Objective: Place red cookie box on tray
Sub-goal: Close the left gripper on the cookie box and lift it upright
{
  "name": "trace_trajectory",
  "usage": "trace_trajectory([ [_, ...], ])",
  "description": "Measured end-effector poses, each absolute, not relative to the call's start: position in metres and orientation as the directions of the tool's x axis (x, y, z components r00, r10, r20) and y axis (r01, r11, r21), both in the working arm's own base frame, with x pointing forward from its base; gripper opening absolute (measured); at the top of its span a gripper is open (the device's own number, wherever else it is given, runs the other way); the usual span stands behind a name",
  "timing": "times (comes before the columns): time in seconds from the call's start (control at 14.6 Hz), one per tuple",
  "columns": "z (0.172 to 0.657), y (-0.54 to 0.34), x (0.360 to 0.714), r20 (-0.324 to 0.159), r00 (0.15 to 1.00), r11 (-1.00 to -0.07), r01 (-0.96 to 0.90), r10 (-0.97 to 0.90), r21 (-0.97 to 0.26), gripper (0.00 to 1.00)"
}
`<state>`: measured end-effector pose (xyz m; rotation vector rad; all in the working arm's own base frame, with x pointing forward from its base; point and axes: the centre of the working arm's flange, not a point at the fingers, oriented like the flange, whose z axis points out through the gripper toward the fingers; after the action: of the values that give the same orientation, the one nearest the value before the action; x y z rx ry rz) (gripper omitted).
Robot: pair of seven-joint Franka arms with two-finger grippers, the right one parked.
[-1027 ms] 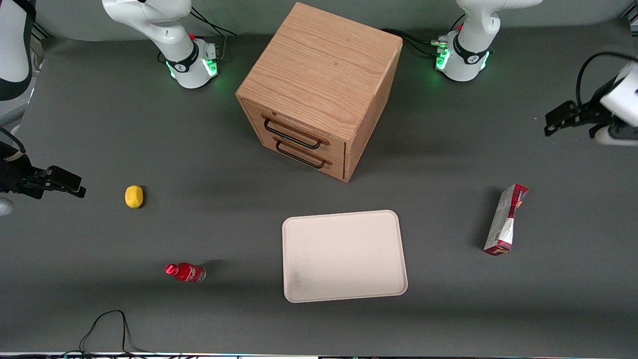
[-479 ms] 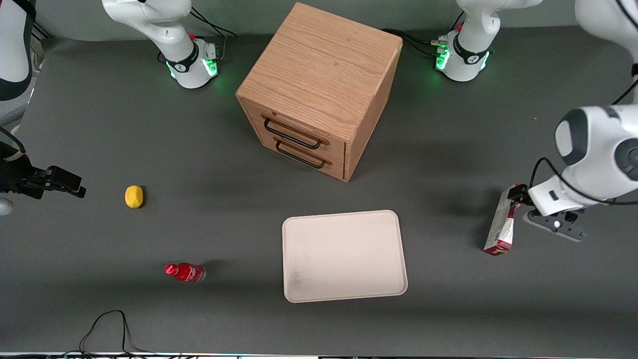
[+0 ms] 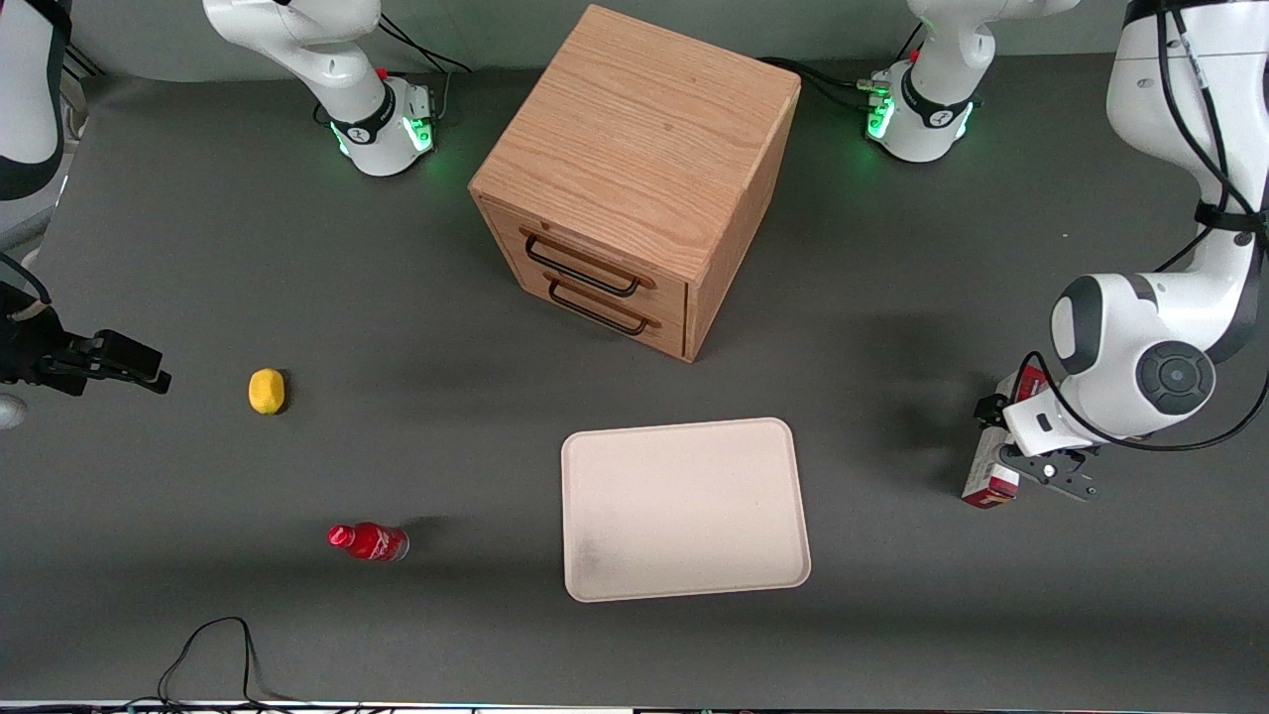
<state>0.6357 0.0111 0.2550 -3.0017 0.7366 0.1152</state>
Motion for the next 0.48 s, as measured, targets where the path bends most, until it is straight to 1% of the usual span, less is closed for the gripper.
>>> trace_trajectory([
  [0.07,0.252,0.0114,0.6352,-0.088,0.884,-0.886,-0.463,-0.459,-0.027,0.75],
  [0.14,0.2507,0.0118,0.6348,-0.091,0.884,-0.887,-0.462,-0.458,-0.026,0.61],
  [0.48,0.2503,0.0123,0.6346,-0.092,0.893,-0.896,-0.444,-0.44,-0.027,0.11],
])
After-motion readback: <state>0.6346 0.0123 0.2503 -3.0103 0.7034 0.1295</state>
